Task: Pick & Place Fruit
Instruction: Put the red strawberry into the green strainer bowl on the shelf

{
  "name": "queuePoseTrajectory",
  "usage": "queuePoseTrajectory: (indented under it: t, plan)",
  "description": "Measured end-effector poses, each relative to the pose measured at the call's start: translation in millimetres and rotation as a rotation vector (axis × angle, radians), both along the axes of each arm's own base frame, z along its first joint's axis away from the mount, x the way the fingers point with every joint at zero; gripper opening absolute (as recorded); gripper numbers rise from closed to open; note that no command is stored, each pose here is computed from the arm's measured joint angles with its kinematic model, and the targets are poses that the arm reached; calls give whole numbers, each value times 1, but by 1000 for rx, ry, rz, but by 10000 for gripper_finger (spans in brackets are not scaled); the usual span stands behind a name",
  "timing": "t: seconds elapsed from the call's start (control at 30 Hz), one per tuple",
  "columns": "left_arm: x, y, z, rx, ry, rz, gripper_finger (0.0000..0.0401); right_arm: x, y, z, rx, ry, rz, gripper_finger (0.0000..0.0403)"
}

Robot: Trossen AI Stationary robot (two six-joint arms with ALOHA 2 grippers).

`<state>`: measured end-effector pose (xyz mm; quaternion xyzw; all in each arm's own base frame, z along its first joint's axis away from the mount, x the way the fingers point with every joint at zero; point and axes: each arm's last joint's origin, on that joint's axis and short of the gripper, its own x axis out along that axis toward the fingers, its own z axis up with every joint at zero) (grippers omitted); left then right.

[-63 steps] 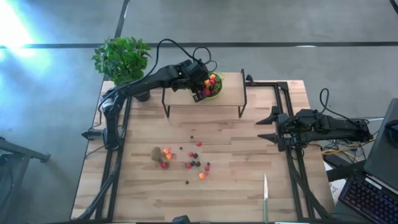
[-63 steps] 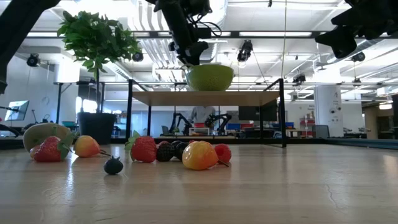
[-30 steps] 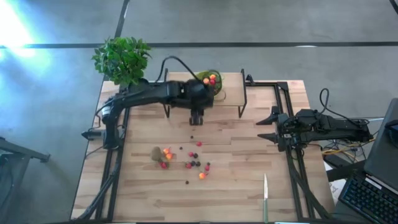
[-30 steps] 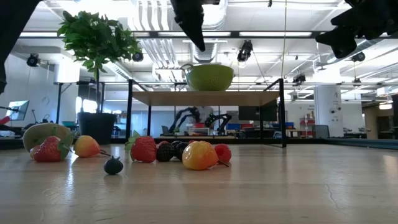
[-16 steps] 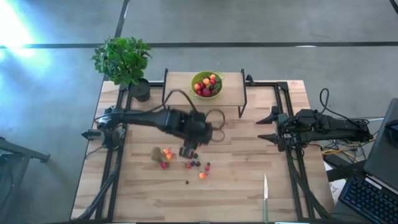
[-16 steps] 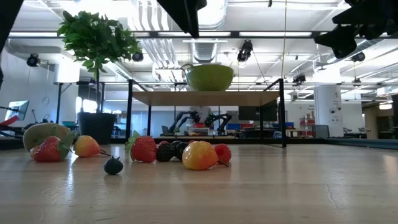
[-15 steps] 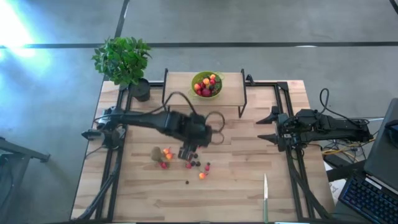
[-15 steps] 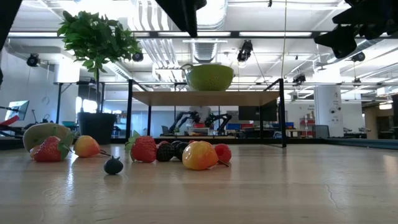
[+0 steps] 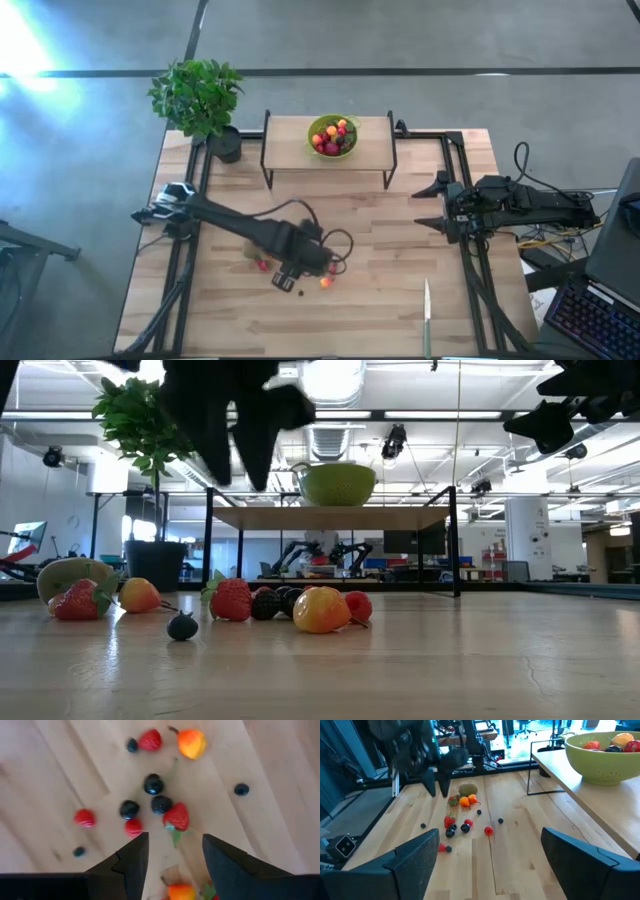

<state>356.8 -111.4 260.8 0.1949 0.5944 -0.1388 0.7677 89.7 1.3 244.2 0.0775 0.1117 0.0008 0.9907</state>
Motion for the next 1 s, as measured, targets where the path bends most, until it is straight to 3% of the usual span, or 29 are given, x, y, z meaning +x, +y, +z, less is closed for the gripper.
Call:
queuePoseTrajectory:
  t: [0.4,0.87,1.0]
  plan:
    - [-8,-3,-56,0,3,-16,190,0,0,0,0,0,0,353]
    - [-11,-2,-81,-2,-42,-40,190,0,0,0,0,0,0,308]
    - [-11,0,-86,37,-70,-27,190,0,0,0,0,0,0,296]
